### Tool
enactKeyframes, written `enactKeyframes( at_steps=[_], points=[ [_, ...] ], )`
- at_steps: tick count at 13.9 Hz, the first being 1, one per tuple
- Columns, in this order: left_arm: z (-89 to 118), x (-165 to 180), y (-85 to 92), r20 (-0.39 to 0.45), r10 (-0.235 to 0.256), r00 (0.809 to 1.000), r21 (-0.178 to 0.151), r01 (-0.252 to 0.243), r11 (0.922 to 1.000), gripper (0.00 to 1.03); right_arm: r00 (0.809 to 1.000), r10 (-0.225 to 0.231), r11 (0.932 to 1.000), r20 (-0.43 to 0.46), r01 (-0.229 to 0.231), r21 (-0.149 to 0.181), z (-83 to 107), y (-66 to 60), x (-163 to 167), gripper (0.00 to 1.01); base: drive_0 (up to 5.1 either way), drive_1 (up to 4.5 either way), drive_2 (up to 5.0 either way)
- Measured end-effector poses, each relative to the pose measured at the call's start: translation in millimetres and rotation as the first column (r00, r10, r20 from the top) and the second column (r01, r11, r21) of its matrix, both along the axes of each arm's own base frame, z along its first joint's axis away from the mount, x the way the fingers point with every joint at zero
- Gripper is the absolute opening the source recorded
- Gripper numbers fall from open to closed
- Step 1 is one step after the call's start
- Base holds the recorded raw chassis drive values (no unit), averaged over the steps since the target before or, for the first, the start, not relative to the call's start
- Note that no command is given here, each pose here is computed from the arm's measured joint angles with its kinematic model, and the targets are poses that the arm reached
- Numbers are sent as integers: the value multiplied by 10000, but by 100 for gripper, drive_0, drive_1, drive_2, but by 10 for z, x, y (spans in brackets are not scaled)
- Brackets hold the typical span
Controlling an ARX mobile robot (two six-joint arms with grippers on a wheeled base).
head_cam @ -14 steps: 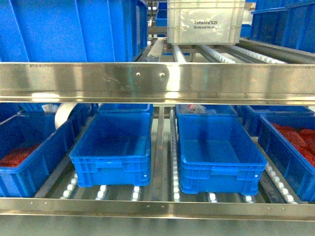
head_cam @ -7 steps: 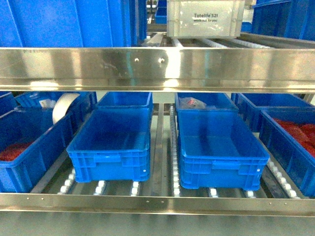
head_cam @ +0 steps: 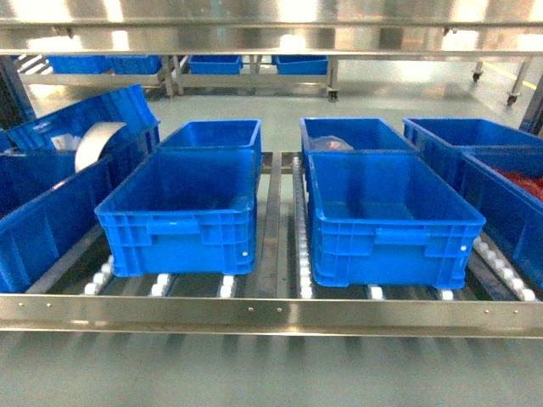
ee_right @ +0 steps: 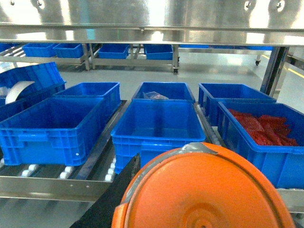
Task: Sort blue parts and orange caps into right shelf containers
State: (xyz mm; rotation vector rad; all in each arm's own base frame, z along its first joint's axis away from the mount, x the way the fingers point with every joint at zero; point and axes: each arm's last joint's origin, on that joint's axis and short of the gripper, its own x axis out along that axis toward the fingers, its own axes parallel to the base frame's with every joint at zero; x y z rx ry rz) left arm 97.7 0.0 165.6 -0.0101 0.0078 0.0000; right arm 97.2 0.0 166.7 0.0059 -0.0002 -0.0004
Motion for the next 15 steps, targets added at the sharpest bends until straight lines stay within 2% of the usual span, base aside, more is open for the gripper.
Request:
enactKeyframes(
  at_steps=[15],
  points=[
    [0,0,0,-4,4,10000,4,-4,10000,41,10000,8,10000,-4,-8,0,0,0,0,42,0,0,0]
  ],
)
